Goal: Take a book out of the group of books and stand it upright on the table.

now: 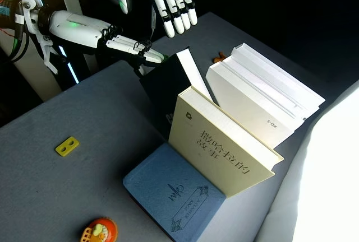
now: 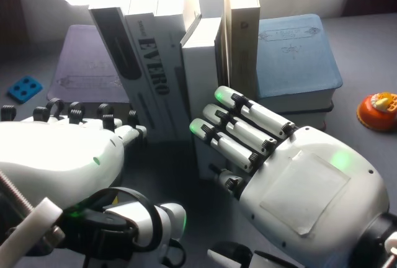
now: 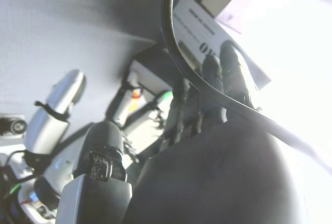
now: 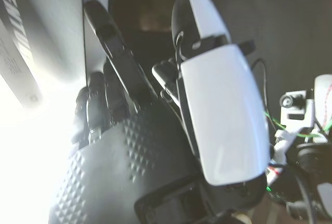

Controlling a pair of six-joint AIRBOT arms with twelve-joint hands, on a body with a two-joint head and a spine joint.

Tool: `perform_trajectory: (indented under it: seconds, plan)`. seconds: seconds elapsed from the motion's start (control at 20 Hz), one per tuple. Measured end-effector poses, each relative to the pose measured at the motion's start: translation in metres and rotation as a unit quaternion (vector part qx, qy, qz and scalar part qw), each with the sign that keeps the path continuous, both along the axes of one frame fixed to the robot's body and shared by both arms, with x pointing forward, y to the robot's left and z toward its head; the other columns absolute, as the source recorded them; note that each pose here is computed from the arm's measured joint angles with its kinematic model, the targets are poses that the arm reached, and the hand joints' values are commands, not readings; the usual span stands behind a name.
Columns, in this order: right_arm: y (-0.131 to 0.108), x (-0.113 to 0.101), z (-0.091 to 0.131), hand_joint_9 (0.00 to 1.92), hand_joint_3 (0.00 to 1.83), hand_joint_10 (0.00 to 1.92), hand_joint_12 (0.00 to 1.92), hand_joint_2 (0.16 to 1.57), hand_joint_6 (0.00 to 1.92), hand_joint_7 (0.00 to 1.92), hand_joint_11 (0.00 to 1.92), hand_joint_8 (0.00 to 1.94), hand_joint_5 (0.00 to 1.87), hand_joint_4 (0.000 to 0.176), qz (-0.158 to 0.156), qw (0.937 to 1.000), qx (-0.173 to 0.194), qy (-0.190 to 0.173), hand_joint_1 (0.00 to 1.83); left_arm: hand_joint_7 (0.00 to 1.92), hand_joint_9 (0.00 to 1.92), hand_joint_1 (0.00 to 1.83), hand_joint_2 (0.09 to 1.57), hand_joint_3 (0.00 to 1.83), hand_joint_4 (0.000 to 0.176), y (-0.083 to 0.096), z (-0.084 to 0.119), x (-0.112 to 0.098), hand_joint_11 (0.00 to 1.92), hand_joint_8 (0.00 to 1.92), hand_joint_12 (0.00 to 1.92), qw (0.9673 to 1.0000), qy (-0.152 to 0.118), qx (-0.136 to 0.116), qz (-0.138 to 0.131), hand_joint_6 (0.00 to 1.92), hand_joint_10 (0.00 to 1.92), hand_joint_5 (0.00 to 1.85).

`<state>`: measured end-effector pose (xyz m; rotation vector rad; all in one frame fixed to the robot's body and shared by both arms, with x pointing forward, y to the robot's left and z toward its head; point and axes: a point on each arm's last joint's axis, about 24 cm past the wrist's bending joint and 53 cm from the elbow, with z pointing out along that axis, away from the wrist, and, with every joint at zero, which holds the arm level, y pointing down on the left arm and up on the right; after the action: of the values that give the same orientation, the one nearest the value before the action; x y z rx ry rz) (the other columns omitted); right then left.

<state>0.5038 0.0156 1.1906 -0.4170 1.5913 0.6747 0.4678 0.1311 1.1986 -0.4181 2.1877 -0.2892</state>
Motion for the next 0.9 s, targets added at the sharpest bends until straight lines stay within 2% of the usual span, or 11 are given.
perform_trajectory:
  seconds: [0.1,0.2,0.3,0.4,0.5,0.6,0.65,0.7,0.75,0.8,0.9]
  plan:
    - [-0.004,0.002,-0.015,0.0,0.0,0.0,0.0,1.21,0.11,0.01,0.0,0.0,0.65,0.0,-0.003,0.9997,-0.011,0.02,0.06,0.02,0.03,0.13,1.36,0.0,0.01,0.0,0.0,0.0,0.0,0.0,0.12,1.0,0.0,0.0,0.0,0.01,0.01,0.09]
    - [-0.007,0.004,-0.032,0.0,0.0,0.0,0.0,1.21,0.1,0.03,0.0,0.01,0.66,0.0,-0.006,0.9985,-0.02,0.051,0.07,0.03,0.02,0.17,1.36,0.0,0.012,0.0,0.0,0.0,0.0,0.01,0.01,1.0,0.0,0.0,0.0,0.0,0.0,0.08]
    - [-0.009,0.007,-0.037,0.0,0.0,0.0,0.0,1.22,0.09,0.01,0.0,0.0,0.63,0.0,-0.008,0.9981,-0.024,0.056,0.04,0.06,0.04,0.18,1.36,0.0,0.017,0.0,0.0,0.0,0.01,0.01,0.01,1.0,0.0,0.0,0.0,0.01,0.01,0.09]
    - [-0.009,0.01,-0.035,0.0,0.0,0.0,0.0,1.21,0.09,0.0,0.0,0.0,0.62,0.0,-0.007,0.9986,-0.026,0.045,0.04,0.06,0.06,0.13,1.38,0.01,0.013,0.0,0.0,0.0,0.03,0.01,0.03,1.0,0.0,0.0,0.0,0.01,0.01,0.11]
    - [-0.01,0.01,-0.038,0.0,0.0,0.0,0.0,1.2,0.1,0.0,0.0,0.0,0.65,0.0,-0.007,0.9985,-0.029,0.046,0.08,0.07,0.09,0.16,1.37,0.0,0.01,0.0,0.0,0.0,0.0,0.0,0.38,1.0,0.0,0.0,0.0,0.01,0.0,0.15]
    - [-0.009,0.008,-0.041,0.0,0.0,0.0,0.0,1.2,0.11,0.01,0.0,0.0,0.67,0.0,-0.004,0.9981,-0.03,0.054,0.05,0.06,0.09,0.16,1.37,0.0,0.013,0.0,0.0,0.0,0.0,0.0,0.47,1.0,0.0,0.0,0.0,0.01,0.0,0.18]
    - [-0.009,0.008,-0.041,0.0,0.0,0.0,0.0,1.2,0.11,0.01,0.0,0.0,0.67,0.0,-0.004,0.9981,-0.03,0.054,0.05,0.06,0.09,0.16,1.37,0.0,0.013,0.0,0.0,0.0,0.0,0.0,0.47,1.0,0.0,0.0,0.0,0.01,0.0,0.18]
    - [-0.009,0.004,-0.039,0.0,0.0,0.0,0.0,1.2,0.12,0.02,0.0,0.01,0.7,0.0,-0.003,0.9981,-0.029,0.054,0.07,0.07,0.06,0.16,1.37,0.0,0.006,0.0,0.0,0.0,0.0,0.0,0.31,1.0,0.0,0.0,0.0,0.0,0.01,0.16]
    - [-0.008,0.0,-0.037,0.0,0.0,0.0,0.0,1.2,0.12,0.02,0.0,0.01,0.7,0.0,0.0,0.9981,-0.028,0.056,0.07,0.07,0.06,0.16,1.37,0.0,0.006,0.0,0.0,0.0,0.0,0.0,0.31,1.0,0.0,0.0,0.0,0.0,0.01,0.16]
    - [-0.008,-0.008,-0.035,0.0,0.0,0.0,0.0,1.19,0.13,0.04,0.0,0.01,0.73,0.0,0.005,0.998,-0.028,0.057,0.09,0.09,0.05,0.18,1.37,0.0,0.002,0.0,0.0,0.0,0.0,0.0,0.21,1.0,0.0,0.0,0.0,0.0,0.01,0.16]
    - [-0.008,-0.018,-0.032,0.0,0.0,0.0,0.0,1.18,0.13,0.05,0.0,0.01,0.74,0.0,0.012,0.9976,-0.028,0.063,0.11,0.09,0.05,0.19,1.37,0.0,0.004,0.0,0.0,0.0,0.0,0.0,0.19,1.0,0.0,0.0,0.0,0.0,0.01,0.17]
